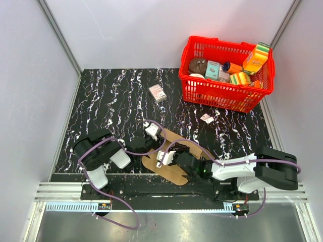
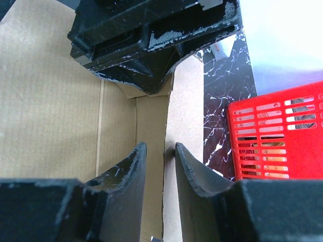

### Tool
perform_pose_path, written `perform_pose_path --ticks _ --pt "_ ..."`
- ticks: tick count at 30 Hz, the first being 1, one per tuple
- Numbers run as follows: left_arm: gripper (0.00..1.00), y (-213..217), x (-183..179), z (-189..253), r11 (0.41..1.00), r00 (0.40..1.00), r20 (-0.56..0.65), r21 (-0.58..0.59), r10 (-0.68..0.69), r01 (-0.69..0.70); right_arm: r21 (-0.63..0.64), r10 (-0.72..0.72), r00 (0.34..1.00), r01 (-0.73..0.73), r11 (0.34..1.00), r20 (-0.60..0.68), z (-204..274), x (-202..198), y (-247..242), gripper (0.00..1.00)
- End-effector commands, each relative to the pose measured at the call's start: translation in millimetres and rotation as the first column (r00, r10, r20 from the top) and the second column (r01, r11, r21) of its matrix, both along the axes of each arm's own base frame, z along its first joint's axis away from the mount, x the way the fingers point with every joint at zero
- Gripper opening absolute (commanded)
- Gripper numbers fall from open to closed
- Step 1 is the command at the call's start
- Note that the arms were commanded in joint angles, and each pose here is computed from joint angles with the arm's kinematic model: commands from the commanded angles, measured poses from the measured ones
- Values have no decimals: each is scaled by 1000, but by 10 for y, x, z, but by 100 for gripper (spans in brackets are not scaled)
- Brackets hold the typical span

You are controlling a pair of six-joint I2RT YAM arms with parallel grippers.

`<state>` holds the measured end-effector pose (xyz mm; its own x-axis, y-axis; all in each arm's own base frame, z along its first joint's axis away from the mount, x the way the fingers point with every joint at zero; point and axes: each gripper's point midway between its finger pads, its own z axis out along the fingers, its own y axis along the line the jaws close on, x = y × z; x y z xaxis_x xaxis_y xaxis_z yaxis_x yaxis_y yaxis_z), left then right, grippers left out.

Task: Fold the paper box

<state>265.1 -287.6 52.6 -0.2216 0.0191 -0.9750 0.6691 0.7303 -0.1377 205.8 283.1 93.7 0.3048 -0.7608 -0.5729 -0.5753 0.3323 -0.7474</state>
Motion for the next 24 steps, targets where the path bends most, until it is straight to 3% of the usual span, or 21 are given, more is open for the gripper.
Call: perform_pose_path --ticks 1,12,16,24 --pt "36 -207 103 932 970 958 286 -240 24 47 64 20 1000 -19 998 -16 88 -48 78 35" --pt "15 -221 133 925 974 952 297 -228 66 3 65 16 1000 -14 998 -23 72 -45 80 35" --pt "1 -246 131 926 975 950 305 -221 66 3 69 18 1000 -16 997 -24 79 -52 82 35" --pt "0 -262 96 914 976 950 303 -217 70 -3 87 20 999 -17 996 -28 114 -57 86 38"
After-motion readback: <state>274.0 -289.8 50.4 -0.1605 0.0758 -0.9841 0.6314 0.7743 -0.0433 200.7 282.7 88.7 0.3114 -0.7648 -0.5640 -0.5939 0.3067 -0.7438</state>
